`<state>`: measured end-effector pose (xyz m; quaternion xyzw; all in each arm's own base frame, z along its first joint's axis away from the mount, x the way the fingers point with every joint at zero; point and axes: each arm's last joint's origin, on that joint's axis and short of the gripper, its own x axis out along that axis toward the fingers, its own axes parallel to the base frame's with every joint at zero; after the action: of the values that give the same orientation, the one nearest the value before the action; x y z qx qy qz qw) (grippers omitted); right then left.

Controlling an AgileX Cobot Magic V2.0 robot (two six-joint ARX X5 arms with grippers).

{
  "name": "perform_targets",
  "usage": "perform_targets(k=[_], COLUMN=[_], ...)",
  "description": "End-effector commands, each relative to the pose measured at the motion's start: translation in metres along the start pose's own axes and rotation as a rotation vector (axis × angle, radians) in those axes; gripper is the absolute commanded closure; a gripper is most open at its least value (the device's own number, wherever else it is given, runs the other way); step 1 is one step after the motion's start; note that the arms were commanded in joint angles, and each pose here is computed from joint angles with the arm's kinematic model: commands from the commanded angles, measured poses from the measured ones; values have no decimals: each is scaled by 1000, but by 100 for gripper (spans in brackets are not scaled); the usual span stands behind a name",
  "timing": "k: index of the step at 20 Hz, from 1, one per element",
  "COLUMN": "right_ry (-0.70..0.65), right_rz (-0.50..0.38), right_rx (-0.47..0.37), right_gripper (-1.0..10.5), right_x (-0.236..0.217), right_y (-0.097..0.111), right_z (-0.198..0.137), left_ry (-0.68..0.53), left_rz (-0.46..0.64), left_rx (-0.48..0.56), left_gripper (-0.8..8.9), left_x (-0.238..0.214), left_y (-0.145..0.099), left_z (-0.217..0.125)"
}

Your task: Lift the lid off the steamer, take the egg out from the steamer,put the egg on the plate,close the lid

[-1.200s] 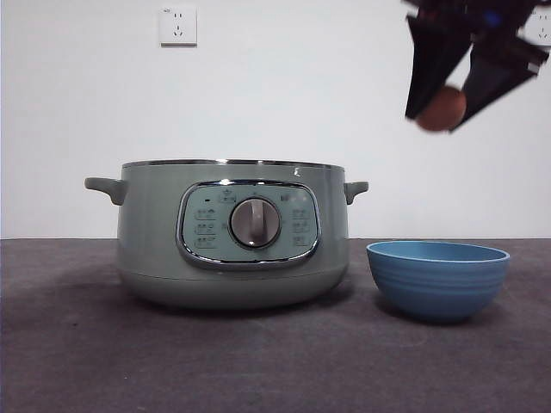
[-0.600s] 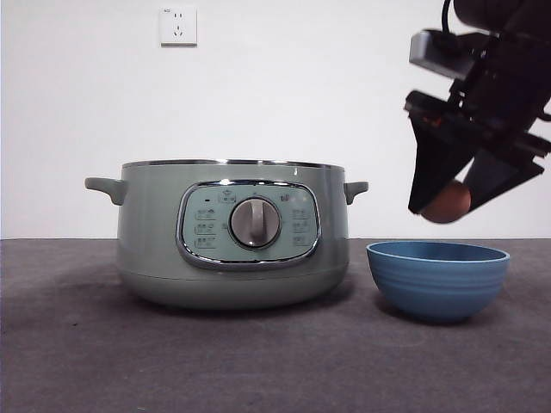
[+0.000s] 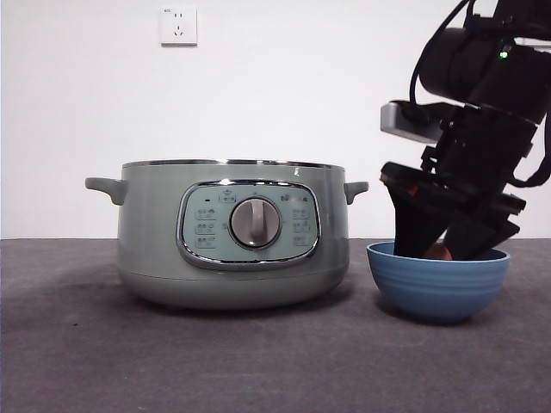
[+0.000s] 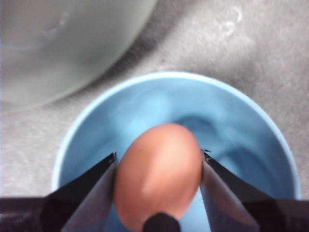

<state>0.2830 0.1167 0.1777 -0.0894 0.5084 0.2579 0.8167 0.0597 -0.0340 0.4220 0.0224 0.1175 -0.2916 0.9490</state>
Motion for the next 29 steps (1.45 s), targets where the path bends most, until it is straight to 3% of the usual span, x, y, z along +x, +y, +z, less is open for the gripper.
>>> perform_targets(k=[1, 6, 9, 10, 18, 23, 29], right_ry=[28, 36, 51, 51, -2, -231, -546], right_rz=[3, 5, 9, 9, 5, -20, -33], right_rx=[-8, -6, -9, -9, -18, -50, -49], right_gripper=[963, 915, 578, 539, 536, 536, 536], right_x=[10, 13, 13, 13, -1, -77, -180], right_y=[-1, -1, 1, 1, 4, 16, 37], right_z=[-4, -4, -6, -6, -1, 4, -26], left_ry=[-76, -75, -70, -69, -24, 1, 22], left_rz=[-4, -3, -3, -4, -8, -48, -63], left_rx=[4, 4, 3, 4, -1, 9, 27], left_gripper=[822, 822, 822, 822, 822, 822, 822], left_x=[-6, -6, -6, -6, 9, 49, 127], left_y=[-1, -1, -1, -1, 1, 5, 15], left_z=[7, 7, 7, 7, 8, 17, 23])
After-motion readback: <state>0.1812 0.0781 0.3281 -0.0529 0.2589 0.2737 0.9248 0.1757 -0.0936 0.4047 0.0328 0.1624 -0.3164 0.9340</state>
